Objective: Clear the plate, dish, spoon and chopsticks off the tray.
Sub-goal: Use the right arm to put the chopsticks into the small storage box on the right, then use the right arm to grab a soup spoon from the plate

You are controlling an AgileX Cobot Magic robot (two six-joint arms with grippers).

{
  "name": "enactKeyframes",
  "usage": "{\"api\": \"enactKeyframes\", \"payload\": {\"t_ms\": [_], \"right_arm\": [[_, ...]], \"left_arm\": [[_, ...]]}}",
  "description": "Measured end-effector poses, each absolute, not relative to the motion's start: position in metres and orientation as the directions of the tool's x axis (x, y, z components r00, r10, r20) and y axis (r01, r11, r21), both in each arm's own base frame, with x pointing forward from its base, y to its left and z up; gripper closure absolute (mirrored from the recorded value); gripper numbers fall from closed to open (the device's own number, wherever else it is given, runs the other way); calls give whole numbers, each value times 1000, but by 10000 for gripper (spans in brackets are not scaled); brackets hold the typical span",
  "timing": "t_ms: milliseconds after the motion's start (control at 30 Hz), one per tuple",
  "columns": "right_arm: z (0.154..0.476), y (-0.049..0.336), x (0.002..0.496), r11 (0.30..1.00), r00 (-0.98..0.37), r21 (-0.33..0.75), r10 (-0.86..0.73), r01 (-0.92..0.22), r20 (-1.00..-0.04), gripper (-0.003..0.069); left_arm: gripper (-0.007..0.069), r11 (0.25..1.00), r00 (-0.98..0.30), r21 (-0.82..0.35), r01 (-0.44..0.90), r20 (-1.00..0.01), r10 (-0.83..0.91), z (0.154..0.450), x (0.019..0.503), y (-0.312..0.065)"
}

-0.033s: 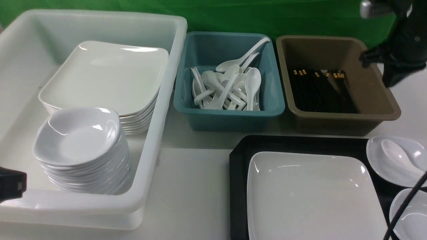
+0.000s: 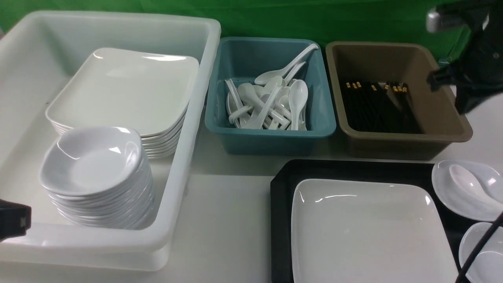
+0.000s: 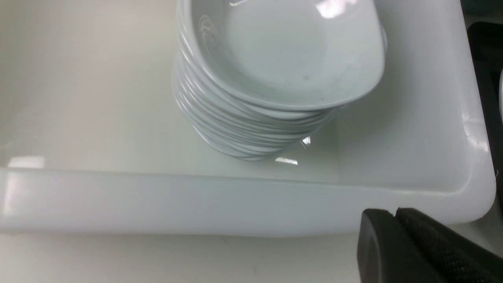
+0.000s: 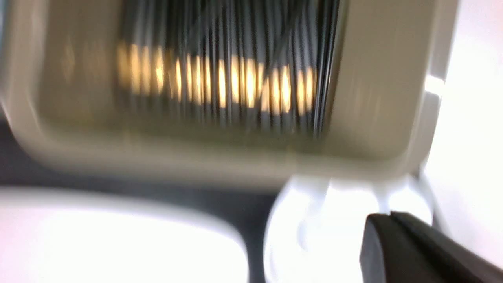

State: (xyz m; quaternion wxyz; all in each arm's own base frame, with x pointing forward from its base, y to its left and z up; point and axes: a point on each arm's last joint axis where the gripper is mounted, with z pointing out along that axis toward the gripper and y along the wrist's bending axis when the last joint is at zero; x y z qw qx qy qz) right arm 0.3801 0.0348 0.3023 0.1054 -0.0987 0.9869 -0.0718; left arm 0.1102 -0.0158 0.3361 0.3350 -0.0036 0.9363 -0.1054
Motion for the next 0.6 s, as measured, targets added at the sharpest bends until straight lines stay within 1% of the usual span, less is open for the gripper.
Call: {"api": "enactKeyframes", "payload": {"t_ms": [33, 67, 100, 167, 233, 300, 333, 367, 400, 500, 600], "right_arm": [[292, 27, 365, 971, -970, -164, -198, -174, -139, 610], [290, 24, 362, 971, -972, -165, -193, -171, -132, 604], [279, 15, 354, 973, -981, -166, -178, -162, -83, 560], [258, -4, 344, 977, -991, -170, -132, -128, -13, 433], [242, -21, 340, 980, -995, -174, -98, -97, 4, 305], [236, -28, 340, 981, -996, -176, -84, -82, -4, 217], [235, -28, 340, 981, -997, -176, -82, -79, -9, 211], [233, -30, 343, 981, -996, -179, -87, -81, -27, 187], [231, -31, 346, 979, -994, -180, -104, -94, -45, 185], [225, -31, 351, 977, -989, -180, -130, -117, -65, 195], [213, -31, 357, 976, -988, -175, -142, -131, -54, 209]], "left_arm": [[608, 977, -784, -201, 64, -617, -76, 335, 109, -16], [608, 977, -784, -202, 64, -616, -76, 335, 109, -16], [608, 977, -789, -204, 64, -610, -76, 335, 109, -16], [608, 977, -794, -205, 64, -603, -74, 334, 108, -16], [608, 977, -796, -206, 64, -601, -74, 334, 108, -16], [608, 977, -796, -206, 64, -601, -74, 334, 108, -16], [608, 977, -796, -206, 64, -601, -74, 334, 108, -16], [608, 975, -796, -213, 66, -601, -78, 334, 108, -17], [608, 973, -795, -220, 67, -601, -81, 335, 108, -18], [608, 972, -793, -227, 68, -603, -85, 335, 108, -18], [608, 971, -794, -227, 70, -603, -84, 335, 108, -18]]}}
